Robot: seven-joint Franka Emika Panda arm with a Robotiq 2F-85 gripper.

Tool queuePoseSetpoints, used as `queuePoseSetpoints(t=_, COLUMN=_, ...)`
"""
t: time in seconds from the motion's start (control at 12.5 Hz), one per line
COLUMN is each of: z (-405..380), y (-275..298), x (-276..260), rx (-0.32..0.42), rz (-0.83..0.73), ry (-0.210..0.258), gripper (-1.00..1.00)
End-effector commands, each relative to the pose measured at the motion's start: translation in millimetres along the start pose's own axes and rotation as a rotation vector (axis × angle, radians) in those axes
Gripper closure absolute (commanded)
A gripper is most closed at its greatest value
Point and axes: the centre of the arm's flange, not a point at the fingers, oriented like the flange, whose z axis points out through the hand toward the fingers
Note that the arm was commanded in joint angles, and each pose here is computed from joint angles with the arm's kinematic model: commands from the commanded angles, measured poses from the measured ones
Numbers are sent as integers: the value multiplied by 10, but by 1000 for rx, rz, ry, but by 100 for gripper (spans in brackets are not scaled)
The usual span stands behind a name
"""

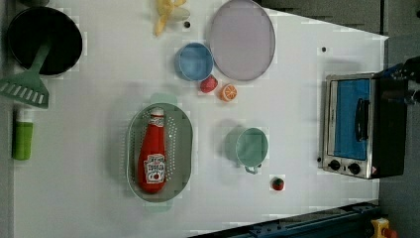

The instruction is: Pick ketchup from strainer and place it on the table

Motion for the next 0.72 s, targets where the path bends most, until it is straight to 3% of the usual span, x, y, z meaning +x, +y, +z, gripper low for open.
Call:
queuePoseSetpoints(t=0.08, z=-797, y=1032, x=-892, rx=-2, rz=105, ry=-34, gripper=-58)
queuePoseSetpoints(t=0.24, z=-725, y=864, x=-973, rx=-20, rz=70, ry=-39, gripper=-100)
queuePoseSetpoints(t=0.72, z=-275, y=-310, x=-1697, rx=-57, rz=-182, ry=9, gripper=-100)
